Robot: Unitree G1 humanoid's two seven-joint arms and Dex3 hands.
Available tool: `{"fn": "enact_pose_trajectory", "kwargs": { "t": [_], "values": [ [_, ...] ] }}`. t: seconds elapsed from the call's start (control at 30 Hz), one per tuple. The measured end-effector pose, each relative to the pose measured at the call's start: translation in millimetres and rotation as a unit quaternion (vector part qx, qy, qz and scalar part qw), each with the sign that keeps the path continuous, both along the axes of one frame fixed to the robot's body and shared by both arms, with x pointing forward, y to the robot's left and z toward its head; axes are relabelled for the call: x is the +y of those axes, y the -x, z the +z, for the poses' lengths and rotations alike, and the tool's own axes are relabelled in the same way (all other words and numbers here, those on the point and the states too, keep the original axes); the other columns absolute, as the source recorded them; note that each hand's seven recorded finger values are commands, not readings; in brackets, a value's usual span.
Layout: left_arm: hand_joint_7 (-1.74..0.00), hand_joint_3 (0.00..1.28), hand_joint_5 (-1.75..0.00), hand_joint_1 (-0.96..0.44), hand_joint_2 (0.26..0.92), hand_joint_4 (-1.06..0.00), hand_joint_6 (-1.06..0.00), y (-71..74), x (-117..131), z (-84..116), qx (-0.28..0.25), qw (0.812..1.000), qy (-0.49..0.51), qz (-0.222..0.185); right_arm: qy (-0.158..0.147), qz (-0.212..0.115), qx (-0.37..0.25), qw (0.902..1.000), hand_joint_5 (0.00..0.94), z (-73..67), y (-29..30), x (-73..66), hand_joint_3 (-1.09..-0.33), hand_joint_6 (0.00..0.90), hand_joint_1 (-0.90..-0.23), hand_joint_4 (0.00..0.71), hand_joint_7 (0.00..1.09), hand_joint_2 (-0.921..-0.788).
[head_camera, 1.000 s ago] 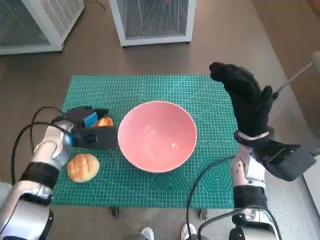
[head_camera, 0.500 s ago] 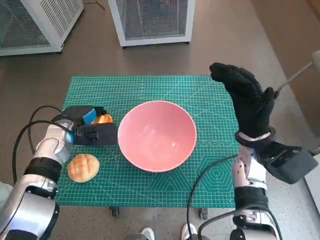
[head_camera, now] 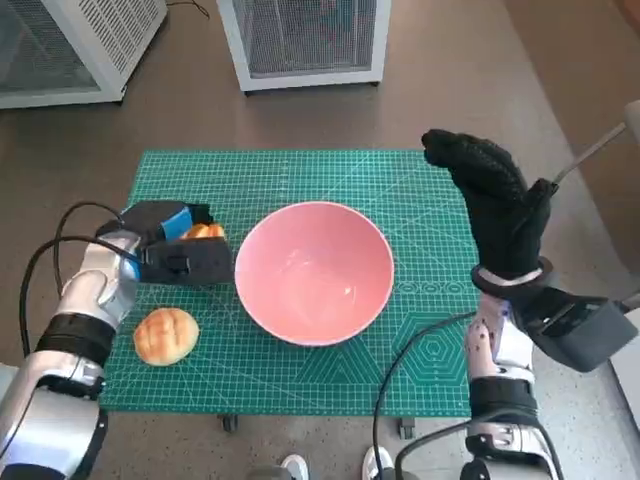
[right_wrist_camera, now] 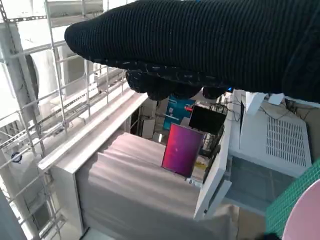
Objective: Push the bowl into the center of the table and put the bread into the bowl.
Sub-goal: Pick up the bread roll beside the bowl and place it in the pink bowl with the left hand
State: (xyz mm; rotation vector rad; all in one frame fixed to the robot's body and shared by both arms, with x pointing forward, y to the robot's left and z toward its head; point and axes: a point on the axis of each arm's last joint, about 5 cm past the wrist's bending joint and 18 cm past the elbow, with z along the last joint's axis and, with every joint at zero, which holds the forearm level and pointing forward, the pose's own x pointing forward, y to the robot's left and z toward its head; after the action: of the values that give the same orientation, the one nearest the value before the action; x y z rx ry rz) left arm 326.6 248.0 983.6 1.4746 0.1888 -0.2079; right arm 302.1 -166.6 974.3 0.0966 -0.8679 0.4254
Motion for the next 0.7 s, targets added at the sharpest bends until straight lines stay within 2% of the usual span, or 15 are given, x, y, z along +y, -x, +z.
{"fn": "enact_pose_trajectory", "kwargs": {
  "t": [0.33, 0.7],
  "values": [
    [-1.16, 0.06, -1.17, 0.00, 0.920, -0.69, -0.64, 16.5, -10.4, 35.9, -0.112, 0.991, 0.050, -0.046, 0.000, 0.001, -0.002, 1.0000, 0.000, 0.7, 0.0, 0.4, -0.661, 0.348, -0.600, 0.244, 0.01, -0.921],
    [-1.07, 0.03, -1.16, 0.00, 0.918, -0.72, -0.69, 52.0, -30.2, 62.3, -0.224, 0.962, 0.075, -0.135, 0.000, 0.001, -0.002, 1.0000, 0.000, 0.7, 0.0, 0.4, -0.661, 0.345, -0.600, 0.242, 0.00, -0.921]
  ]
}}
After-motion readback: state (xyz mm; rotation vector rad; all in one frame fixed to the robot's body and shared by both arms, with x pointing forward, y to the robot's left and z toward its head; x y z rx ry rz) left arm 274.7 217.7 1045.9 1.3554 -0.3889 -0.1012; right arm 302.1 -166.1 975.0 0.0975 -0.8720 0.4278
